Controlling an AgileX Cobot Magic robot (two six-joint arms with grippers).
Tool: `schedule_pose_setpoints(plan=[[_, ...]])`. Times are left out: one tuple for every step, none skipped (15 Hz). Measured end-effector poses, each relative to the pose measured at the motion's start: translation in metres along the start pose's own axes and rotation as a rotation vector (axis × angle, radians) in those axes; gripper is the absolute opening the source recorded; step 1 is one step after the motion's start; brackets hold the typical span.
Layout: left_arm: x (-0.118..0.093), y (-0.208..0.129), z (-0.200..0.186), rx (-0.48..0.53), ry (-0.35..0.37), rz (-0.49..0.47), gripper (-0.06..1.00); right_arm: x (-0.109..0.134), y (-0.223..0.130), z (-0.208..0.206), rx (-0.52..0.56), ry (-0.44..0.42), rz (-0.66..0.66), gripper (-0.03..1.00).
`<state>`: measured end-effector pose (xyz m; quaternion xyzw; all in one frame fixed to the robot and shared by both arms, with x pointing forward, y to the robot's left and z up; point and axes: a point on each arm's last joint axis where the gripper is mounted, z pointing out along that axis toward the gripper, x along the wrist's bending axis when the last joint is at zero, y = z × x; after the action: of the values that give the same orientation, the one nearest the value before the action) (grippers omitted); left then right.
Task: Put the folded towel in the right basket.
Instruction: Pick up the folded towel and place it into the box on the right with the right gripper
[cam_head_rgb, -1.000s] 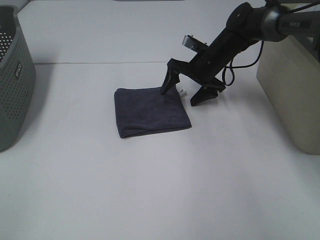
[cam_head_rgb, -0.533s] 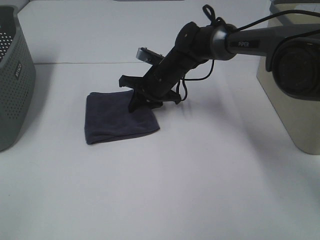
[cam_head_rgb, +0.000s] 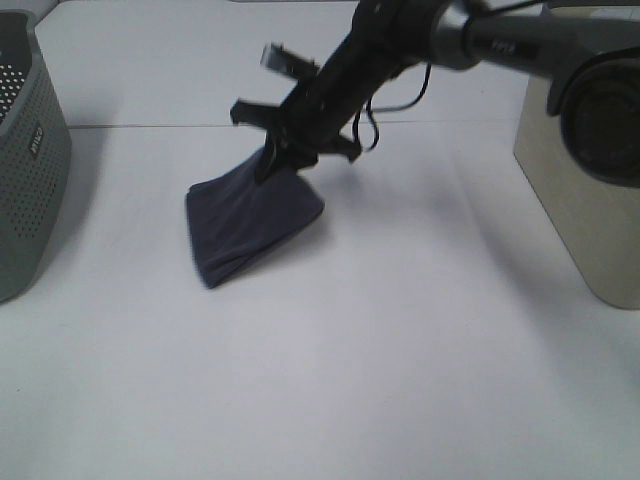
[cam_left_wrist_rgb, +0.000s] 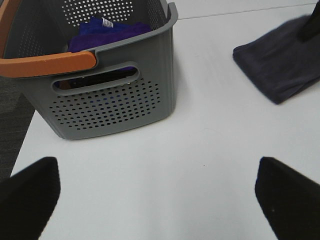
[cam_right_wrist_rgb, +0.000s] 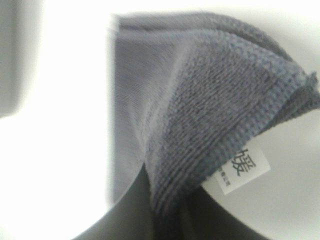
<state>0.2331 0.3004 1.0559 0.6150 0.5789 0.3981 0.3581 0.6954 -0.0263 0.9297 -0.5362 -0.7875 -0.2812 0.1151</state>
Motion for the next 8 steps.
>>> schedule_pose_setpoints(plan=[[0.0, 0.0, 0.0, 0.0, 0.002, 0.001, 0.99, 0.007, 0.02, -0.047, -0.076, 0.011, -0.035, 0.06], [0.0, 0.0, 0.0, 0.0, 0.002, 0.001, 0.99, 0.011, 0.036, -0.104, -0.162, 0.008, -0.07, 0.06], [0.0, 0.0, 0.0, 0.0, 0.002, 0.001, 0.99, 0.005, 0.048, -0.166, -0.28, -0.03, -0.098, 0.06], [0.0, 0.0, 0.0, 0.0, 0.003, 0.002, 0.99, -0.006, 0.053, -0.223, -0.407, -0.094, -0.111, 0.06], [0.0, 0.0, 0.0, 0.0, 0.003, 0.002, 0.99, -0.025, 0.051, -0.281, -0.528, -0.177, -0.096, 0.06], [0.001, 0.0, 0.0, 0.001, 0.009, 0.006, 0.99, -0.042, 0.041, -0.331, -0.612, -0.249, -0.066, 0.06], [0.001, 0.0, 0.0, 0.001, 0.009, 0.006, 0.99, -0.054, 0.033, -0.355, -0.648, -0.293, -0.043, 0.06], [0.001, 0.0, 0.0, 0.001, 0.009, 0.006, 0.99, -0.071, 0.019, -0.393, -0.706, -0.359, -0.001, 0.06]])
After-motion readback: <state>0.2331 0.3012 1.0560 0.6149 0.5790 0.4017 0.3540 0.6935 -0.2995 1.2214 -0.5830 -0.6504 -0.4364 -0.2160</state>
